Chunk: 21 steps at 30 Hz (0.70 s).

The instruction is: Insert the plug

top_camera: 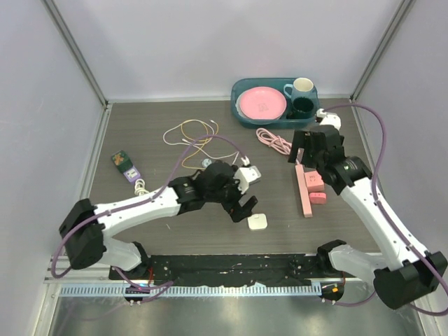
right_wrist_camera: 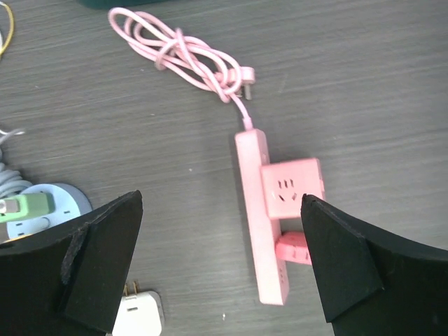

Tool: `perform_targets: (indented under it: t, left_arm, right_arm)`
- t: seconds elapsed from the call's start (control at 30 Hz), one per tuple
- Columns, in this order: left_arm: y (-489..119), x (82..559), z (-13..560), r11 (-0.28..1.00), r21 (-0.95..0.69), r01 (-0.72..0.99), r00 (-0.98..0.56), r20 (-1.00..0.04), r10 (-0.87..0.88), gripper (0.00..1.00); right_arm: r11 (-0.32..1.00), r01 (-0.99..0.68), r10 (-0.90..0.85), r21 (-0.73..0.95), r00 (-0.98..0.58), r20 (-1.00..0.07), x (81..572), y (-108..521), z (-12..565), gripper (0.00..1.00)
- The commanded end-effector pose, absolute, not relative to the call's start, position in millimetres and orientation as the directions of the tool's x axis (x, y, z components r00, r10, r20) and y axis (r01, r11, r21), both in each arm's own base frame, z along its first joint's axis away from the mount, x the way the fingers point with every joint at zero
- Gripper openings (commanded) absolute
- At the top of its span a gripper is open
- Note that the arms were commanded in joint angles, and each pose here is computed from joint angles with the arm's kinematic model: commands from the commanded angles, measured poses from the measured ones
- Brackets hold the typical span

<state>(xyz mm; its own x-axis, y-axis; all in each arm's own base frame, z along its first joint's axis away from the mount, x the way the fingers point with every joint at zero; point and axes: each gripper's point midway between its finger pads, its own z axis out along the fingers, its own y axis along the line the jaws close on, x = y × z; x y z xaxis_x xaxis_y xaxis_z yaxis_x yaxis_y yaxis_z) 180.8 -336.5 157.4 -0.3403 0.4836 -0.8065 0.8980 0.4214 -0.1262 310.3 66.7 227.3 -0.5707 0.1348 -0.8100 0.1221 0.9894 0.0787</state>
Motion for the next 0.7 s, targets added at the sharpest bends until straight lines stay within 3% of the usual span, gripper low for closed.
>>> perform_targets:
  t: [0.0, 0.27, 0.43, 0.67]
  left_arm:
    - [-371.0, 174.5, 144.9, 0.294, -0.054, 0.954, -0.223, -0.786, 0.577, 1.0]
    - [-406.0, 169.2, 98.1, 0.202, 0.038, 0.979, -0.128, -0.659, 0.741, 1.0]
    - [-413.7, 170.9, 65.1, 0.164, 0.098, 0.982, -0.086, -0.543, 0.835, 1.0]
    - [-418.1, 175.1, 43.6, 0.166, 0.101, 0.981, -0.102, -0.459, 0.882, 0.96]
  right_arm:
    - [0.969, 0.238, 0.185, 0.068, -0.517, -0.836, 291.4, 37.6, 229.2, 1.0]
    - [0.933, 0.359, 0.202, 0.016, -0.488, -0.849, 263.8, 2.5, 219.3, 1.0]
    - [0.934, 0.355, 0.172, -0.03, -0.523, -0.835, 263.2, -2.0, 209.1, 1.0]
    - [0.937, 0.34, 0.125, -0.085, -0.551, -0.825, 266.7, -6.7, 205.4, 1.0]
